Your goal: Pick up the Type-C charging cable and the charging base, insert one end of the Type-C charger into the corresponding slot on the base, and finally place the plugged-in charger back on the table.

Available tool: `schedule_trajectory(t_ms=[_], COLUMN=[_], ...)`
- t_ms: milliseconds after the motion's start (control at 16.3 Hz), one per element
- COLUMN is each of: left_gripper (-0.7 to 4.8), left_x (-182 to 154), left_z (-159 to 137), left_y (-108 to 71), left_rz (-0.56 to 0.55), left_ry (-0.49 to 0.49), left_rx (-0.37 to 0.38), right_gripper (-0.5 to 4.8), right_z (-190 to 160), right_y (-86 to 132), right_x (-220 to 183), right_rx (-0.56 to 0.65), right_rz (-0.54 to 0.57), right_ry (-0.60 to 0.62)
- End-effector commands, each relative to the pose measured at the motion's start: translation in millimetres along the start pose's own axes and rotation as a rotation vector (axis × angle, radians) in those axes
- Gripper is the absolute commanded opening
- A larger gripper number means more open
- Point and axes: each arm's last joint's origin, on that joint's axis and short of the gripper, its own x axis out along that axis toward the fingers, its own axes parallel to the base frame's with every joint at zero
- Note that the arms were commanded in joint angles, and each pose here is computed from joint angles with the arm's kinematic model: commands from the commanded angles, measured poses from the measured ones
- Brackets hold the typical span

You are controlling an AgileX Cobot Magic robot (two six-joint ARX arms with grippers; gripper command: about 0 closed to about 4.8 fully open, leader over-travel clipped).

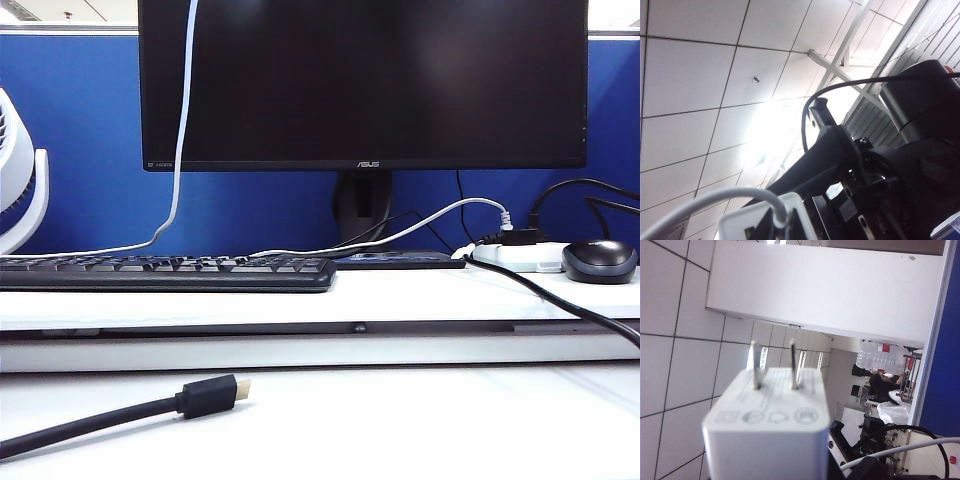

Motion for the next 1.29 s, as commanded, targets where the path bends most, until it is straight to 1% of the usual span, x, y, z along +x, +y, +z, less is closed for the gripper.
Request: schedule_trajectory(t_ms=[61, 184, 246, 307, 492, 615, 738, 984, 1291], left_gripper=[-0.05, -0.05, -0.05, -0.05, -0.05, -0.05, -0.05, -0.05, -0.05], left_x=[0.0, 0.0, 0.0, 0.0, 0.0, -0.1, -0.1, 0.0, -0.1], left_z=[-1.3, -1.4, -1.6, -1.7, -1.8, -2.4, -3.1, -3.9, -4.2], left_y=[0.2, 0.1, -0.3, -0.3, -0.5, -2.1, -2.1, -1.0, -0.8], left_rz=[-0.001, -0.003, -0.01, -0.011, -0.013, -0.05, -0.041, -0.001, 0.007], left_ry=[0.01, 0.01, 0.009, 0.01, 0.012, 0.001, 0.015, 0.044, 0.051], left_rx=[-0.009, -0.009, -0.038, -0.046, -0.057, -0.064, -0.066, -0.036, -0.009], right_gripper=[-0.06, -0.06, -0.06, -0.06, -0.06, -0.06, -0.06, -0.06, -0.06], right_z=[-5.1, -5.1, -4.9, -5.0, -5.2, -5.8, -5.9, -5.8, -6.1], right_y=[5.5, 5.4, 4.7, 4.7, 4.4, 3.7, 3.7, 7.1, 8.3], right_x=[-3.2, -3.2, -3.1, -3.1, -3.2, -3.5, -3.7, -4.6, -5.1], right_rx=[-0.011, -0.011, -0.007, -0.007, -0.004, 0.006, 0.006, -0.032, -0.041], right_rz=[0.008, 0.006, 0.001, 0.0, -0.003, -0.014, -0.015, 0.012, 0.014], right_ry=[0.032, 0.034, 0.034, 0.037, 0.041, 0.058, 0.057, 0.03, 0.024])
